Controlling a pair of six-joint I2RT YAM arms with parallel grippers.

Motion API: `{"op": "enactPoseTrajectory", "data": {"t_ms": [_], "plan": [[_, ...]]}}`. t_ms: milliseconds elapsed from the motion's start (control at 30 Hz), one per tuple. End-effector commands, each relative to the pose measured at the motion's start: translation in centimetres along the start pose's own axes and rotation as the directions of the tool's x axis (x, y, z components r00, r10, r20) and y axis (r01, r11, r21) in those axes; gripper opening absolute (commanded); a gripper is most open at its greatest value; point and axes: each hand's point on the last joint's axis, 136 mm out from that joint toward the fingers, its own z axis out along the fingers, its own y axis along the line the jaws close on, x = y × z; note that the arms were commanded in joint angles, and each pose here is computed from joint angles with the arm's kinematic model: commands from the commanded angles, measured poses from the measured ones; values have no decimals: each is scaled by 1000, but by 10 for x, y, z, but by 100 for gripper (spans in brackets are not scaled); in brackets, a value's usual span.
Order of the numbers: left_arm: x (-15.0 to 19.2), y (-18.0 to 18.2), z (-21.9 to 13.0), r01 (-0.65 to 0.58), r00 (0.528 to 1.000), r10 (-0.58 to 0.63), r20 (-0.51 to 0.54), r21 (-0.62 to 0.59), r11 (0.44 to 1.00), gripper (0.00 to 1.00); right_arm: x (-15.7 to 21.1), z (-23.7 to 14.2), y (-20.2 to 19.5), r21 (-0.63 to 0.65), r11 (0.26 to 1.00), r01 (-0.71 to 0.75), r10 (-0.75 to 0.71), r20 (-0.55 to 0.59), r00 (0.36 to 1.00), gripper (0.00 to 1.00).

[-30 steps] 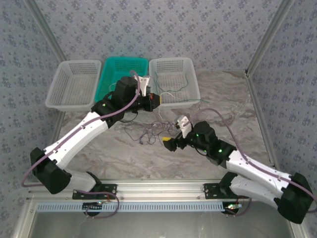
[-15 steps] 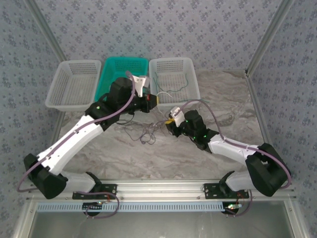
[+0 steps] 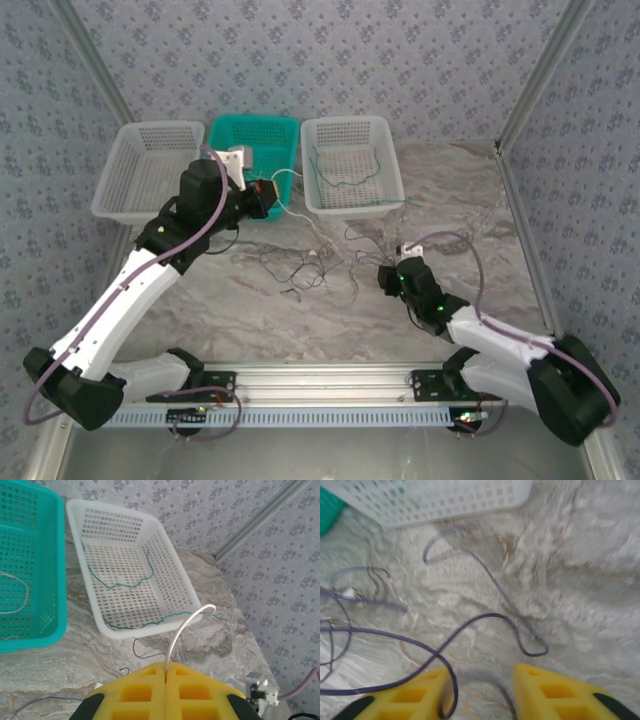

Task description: Untangle the cables

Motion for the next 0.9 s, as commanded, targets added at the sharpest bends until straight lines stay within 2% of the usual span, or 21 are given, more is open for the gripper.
{"op": "enactPoseTrajectory", "data": {"t_ms": [0,100,167,233,333,433,500,600,700,767,867], "plan": [[1,-21,8,10,1000,-8,-20,125,992,2,-27,-21,12,-69,998,-11,17,92,996,50],[9,-30,18,9,998,1,-57,179,984,2,-48,-46,57,-300,947,117,-69,167,984,69],[15,-35,24,7,997,9,-79,200,980,3,-59,-57,76,-389,915,109,-43,175,984,84],[20,-37,29,5,995,15,-94,209,978,3,-70,-59,88,-436,899,41,18,132,991,89],[24,-41,34,-1,994,24,-108,215,977,3,-74,-50,107,-478,875,-74,87,4,996,90],[26,-41,36,1,993,24,-112,211,978,3,-62,-28,123,-480,854,-198,147,-143,979,91],[26,-42,35,-1,994,24,-108,208,978,3,-47,-12,133,-477,851,-218,137,-199,970,91],[22,-42,29,-6,996,24,-89,201,980,4,-15,13,135,-415,896,-159,66,-229,971,91],[17,-42,21,-19,997,32,-64,190,982,4,19,35,123,-294,955,-43,-36,-259,965,89],[13,-41,16,-29,998,38,-47,179,983,4,33,46,115,-238,971,-23,-49,-295,954,80],[3,-27,5,-42,999,42,2,94,995,4,45,54,79,-40,999,-23,9,-318,948,54]]}}
